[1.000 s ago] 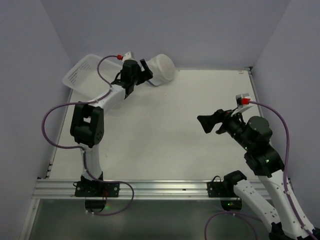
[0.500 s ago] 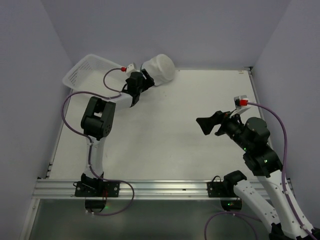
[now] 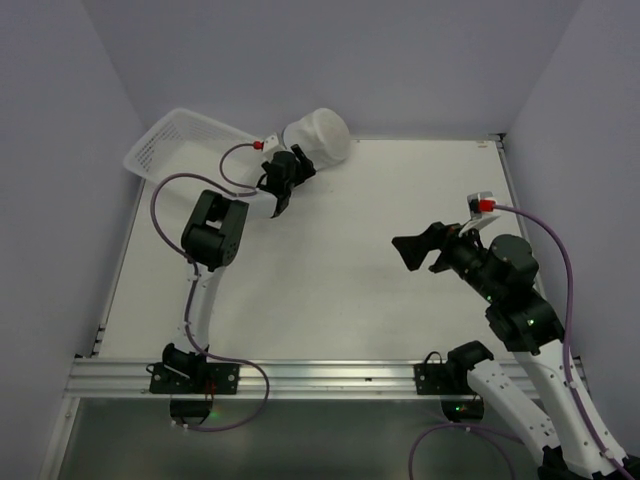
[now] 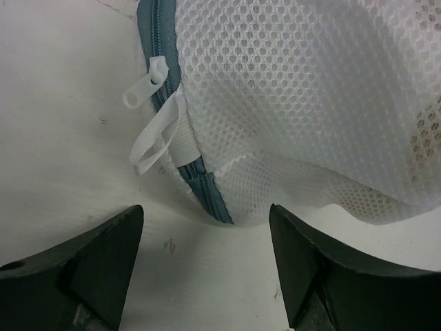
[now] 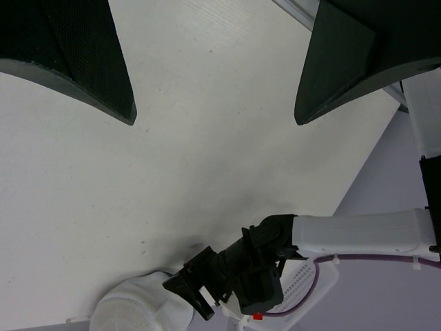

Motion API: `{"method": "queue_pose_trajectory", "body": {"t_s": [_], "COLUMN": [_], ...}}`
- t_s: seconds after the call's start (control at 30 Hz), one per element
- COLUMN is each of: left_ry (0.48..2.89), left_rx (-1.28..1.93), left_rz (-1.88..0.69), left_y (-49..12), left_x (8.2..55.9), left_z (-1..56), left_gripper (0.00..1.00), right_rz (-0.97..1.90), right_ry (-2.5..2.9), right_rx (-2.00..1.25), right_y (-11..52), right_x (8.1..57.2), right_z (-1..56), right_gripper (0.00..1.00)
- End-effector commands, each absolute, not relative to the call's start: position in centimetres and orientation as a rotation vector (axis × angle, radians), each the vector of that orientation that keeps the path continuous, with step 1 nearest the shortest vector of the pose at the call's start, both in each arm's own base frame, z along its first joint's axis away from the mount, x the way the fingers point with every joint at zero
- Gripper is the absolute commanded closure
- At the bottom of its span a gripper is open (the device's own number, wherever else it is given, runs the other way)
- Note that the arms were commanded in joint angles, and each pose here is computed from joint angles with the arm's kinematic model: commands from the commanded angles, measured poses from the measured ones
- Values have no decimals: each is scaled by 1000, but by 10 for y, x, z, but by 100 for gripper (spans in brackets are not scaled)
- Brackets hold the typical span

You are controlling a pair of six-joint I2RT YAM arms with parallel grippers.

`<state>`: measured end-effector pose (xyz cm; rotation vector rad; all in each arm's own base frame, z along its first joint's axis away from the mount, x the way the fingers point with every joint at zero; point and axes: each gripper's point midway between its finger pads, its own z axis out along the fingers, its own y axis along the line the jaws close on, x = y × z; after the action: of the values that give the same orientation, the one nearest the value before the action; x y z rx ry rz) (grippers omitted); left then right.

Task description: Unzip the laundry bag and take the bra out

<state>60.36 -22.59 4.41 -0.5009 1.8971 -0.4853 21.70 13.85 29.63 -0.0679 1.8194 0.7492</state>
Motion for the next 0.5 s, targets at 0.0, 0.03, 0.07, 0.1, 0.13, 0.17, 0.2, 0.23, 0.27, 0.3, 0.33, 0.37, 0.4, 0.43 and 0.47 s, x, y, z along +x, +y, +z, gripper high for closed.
{"method": "queue_pose_trajectory", "body": {"t_s": [0.0, 0.03, 0.07, 0.1, 0.13, 0.17, 0.2, 0.23, 0.27, 0.3, 0.33, 0.37, 0.4, 0.43, 0.47], "left_ry": [1794, 1792, 1792, 1785, 1782, 1782, 1772, 1772, 1771, 1765, 1753, 1753, 1751, 1751, 1747], "left_rx": [-520, -521, -521, -520, -523, -524, -523, -528, -526, -522, -512, -510, -505, -495, -477], "left_rz": [-470, -473, -473, -477, -474, -475, -479, -490, -491, -494, -501, -503, -509, -509, -520], "left_y": [-223, -223, -224, -225, -223, -225, -226, -227, -228, -228, -230, -231, -232, -232, -234], "left_x": [625, 626, 627, 629, 630, 631, 634, 635, 637, 639, 641, 642, 642, 641, 640], "left_z": [61, 59, 54, 55, 53, 48, 51, 50, 47, 48, 53, 52, 54, 55, 61], "left_gripper": [23, 23, 24, 25, 26, 26, 29, 30, 34, 37, 41, 50, 54, 59, 70], "right_rz": [760, 759, 761, 759, 759, 760, 758, 757, 757, 755, 755, 756, 753, 753, 747], "right_ry": [1828, 1831, 1828, 1831, 1833, 1834, 1839, 1840, 1843, 1846, 1847, 1845, 1846, 1845, 1842], "right_rx": [-51, -51, -50, -51, -51, -52, -50, -50, -49, -48, -48, -47, -48, -51, -51], "right_y": [138, 138, 138, 137, 137, 137, 137, 137, 137, 136, 136, 136, 135, 135, 134], "right_x": [215, 214, 214, 213, 213, 212, 212, 212, 211, 211, 211, 210, 210, 209, 209], "right_z": [292, 291, 291, 290, 289, 289, 288, 288, 287, 286, 286, 287, 287, 288, 288], "right_gripper": [1, 1, 1, 1, 1, 1, 1, 1, 1, 1, 1, 1, 1, 1, 1]}}
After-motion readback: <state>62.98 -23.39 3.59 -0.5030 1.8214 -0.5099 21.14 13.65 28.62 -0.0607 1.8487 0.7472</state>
